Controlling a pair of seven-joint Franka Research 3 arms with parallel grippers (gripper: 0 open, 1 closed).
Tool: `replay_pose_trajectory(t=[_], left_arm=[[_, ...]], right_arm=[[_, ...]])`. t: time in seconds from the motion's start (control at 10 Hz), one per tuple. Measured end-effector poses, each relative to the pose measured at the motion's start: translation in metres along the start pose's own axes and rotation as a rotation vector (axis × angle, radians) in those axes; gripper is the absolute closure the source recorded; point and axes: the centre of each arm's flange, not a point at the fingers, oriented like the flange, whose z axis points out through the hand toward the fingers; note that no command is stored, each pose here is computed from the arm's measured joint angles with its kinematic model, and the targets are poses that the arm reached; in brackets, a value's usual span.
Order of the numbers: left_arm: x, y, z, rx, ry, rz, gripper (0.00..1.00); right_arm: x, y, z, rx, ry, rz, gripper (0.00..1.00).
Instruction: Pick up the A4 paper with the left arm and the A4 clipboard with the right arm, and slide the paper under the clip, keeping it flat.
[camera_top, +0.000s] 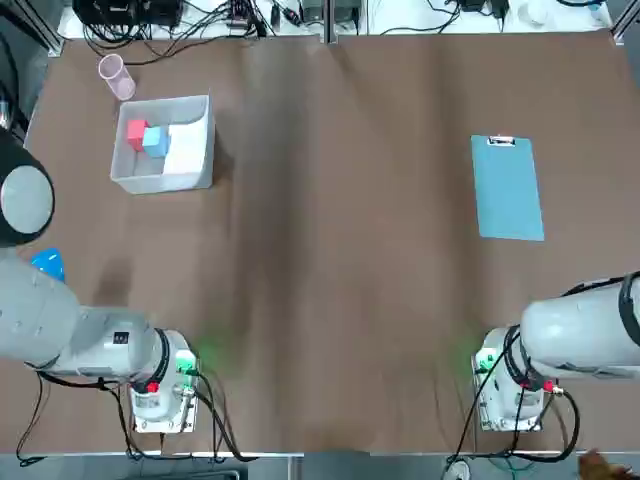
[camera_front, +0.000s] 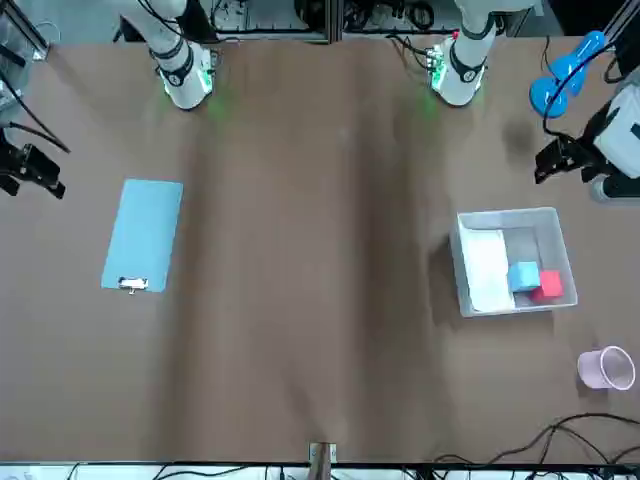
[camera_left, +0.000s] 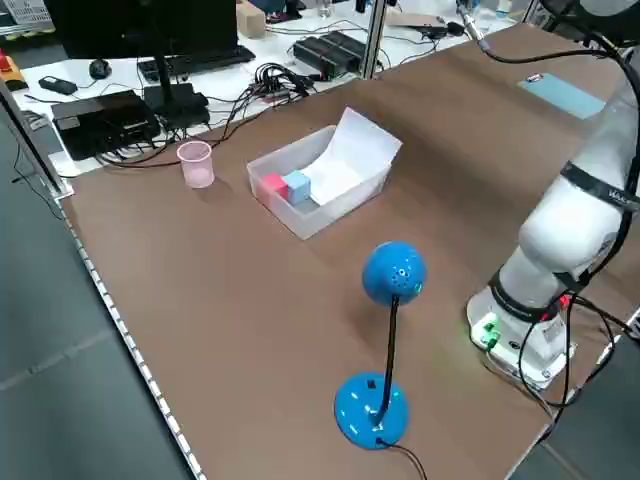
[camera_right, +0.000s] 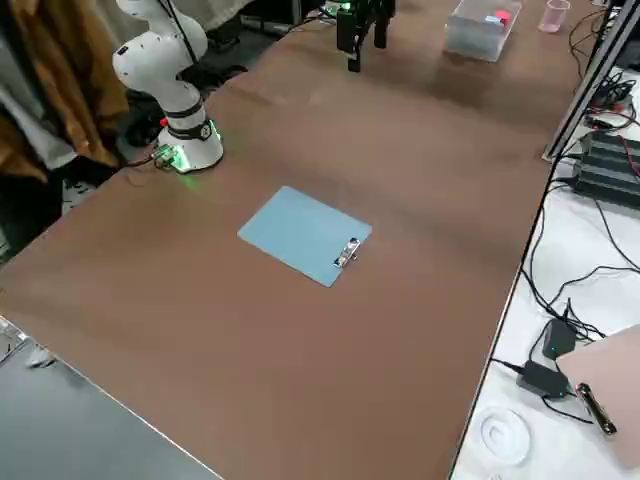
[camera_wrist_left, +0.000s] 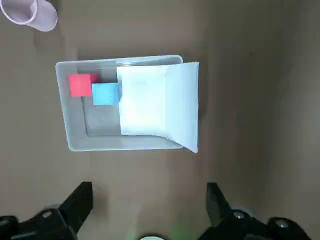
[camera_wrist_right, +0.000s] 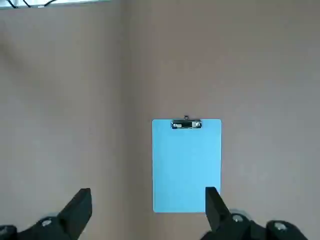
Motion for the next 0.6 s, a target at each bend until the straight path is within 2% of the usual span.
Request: replay_pose_trajectory(t=[0.3, 0.6], left_arm=[[0.004, -0.009, -0.001, -0.002, 0.020, -0.003, 0.00], [0.022, 0.006, 0.019, -0.004, 0.032, 0.015, 0.00]], right_arm=[[0.000, 0.000, 0.000, 0.000, 0.000, 0.000, 0.00], [0.000, 0.000, 0.000, 0.000, 0.000, 0.000, 0.00]])
